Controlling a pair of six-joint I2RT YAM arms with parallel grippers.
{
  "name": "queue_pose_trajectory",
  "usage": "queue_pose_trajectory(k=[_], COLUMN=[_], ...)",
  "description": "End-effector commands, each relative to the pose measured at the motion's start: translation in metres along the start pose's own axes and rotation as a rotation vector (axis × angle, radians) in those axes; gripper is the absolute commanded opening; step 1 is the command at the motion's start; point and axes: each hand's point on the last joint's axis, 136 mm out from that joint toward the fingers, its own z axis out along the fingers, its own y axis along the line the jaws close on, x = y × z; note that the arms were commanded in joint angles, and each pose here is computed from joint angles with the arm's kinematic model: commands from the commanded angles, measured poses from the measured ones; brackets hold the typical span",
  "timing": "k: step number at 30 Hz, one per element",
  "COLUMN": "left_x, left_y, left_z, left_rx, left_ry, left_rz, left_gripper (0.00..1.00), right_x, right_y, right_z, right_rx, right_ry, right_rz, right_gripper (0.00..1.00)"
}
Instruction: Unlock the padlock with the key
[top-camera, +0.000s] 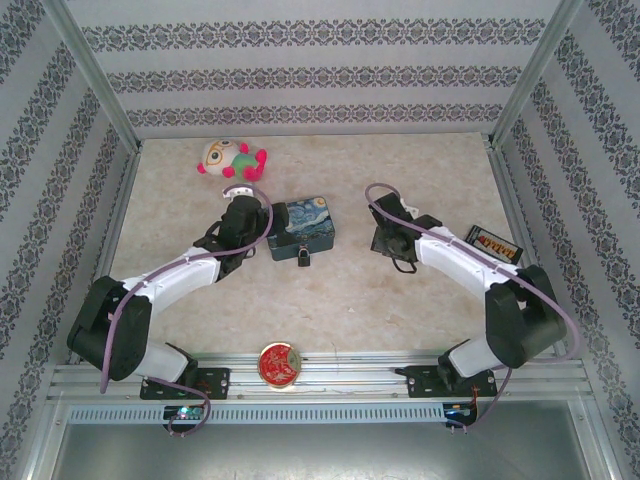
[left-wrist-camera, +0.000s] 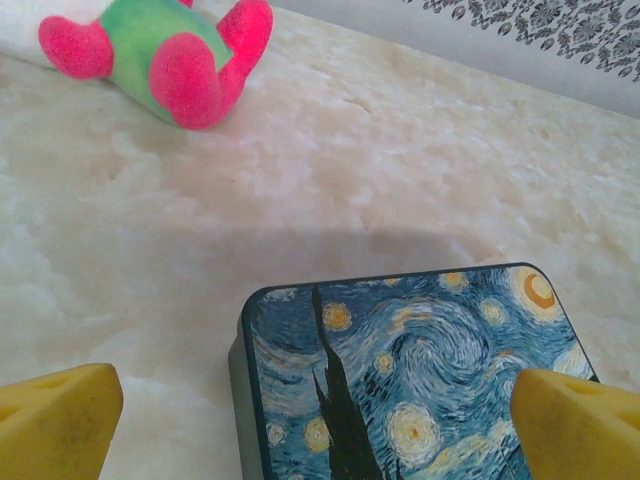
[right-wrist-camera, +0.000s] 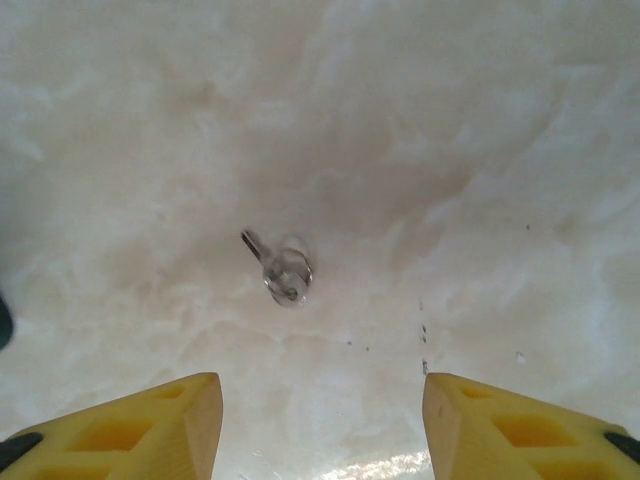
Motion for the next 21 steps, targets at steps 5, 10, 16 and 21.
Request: queue_pose_trajectory(k=[5,10,16,21], left_x=[-0.016,-0.011,-0.01,-0.008], left_y=[-0.005,-0.003,0.0,0.003], left_z=[-0.001,-0.001,-0.002,-0.002], left_rx=[0.018,0.022,0.015,0.007], left_ry=[-0.03,-0.021,-0.013,-0.007], left_rz=[0.011,-0.007,-0.002,-0.002], left_gripper=[0.99,0.99,0.99,0.99], right_x=[0.007,0.002,0.0,0.003], right_y=[0.006,0.012,0.021,0.017], right_z=[0.032,0.05,0.064,0.074], right_rx=[0.071,0.094,0.081,0.081], right_ry=[0.058,0.076,0.089,0.11], right_rz=[0.0,0.005,0.004,0.025], right_gripper=[0.52,0.47,0.46,0.41])
